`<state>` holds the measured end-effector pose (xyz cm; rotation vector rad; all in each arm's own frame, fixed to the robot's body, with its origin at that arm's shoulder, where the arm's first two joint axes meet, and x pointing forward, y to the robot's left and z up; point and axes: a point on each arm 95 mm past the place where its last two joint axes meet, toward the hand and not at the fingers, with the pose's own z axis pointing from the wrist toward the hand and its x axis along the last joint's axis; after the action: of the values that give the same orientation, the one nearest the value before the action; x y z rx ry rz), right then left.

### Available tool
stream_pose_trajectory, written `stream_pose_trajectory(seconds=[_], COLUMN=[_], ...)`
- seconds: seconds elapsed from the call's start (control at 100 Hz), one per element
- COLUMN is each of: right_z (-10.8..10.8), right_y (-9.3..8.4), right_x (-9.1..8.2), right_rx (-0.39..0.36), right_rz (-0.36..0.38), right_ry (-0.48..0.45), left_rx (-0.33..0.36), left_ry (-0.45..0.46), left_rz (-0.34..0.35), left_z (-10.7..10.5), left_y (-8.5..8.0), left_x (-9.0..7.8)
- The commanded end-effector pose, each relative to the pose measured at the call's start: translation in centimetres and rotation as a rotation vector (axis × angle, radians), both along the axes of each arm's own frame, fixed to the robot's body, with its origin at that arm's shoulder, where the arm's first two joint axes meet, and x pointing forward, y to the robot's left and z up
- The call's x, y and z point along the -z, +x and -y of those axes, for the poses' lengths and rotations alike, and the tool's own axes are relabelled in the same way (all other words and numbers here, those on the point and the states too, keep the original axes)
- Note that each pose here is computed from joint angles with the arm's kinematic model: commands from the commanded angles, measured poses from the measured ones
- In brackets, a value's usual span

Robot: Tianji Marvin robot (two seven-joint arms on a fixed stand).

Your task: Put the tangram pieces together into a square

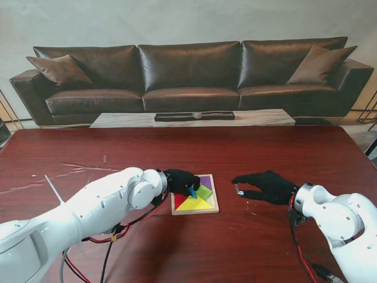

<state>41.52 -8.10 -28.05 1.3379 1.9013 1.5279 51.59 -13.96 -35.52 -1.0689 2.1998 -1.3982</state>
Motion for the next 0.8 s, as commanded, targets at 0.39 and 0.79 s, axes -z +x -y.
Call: stream_pose_trajectory(seconds=[0.39,0.79], right_z=[-0.4,-0.5], right_y=[-0.1,-0.1], right_x=[0.3,0.4], right_rx=[-0.009,-0.01], right_rz=[-0.007,-0.006], right_ry=[0.003,0.006], left_rx=[0.055,0.107], left_ry=[0.006,-0.026], left_rz=[0.087,0.141], left_z=[-0.2,-0.4], left_y=[-1.2,-1.7], left_x=[0.1,1.1])
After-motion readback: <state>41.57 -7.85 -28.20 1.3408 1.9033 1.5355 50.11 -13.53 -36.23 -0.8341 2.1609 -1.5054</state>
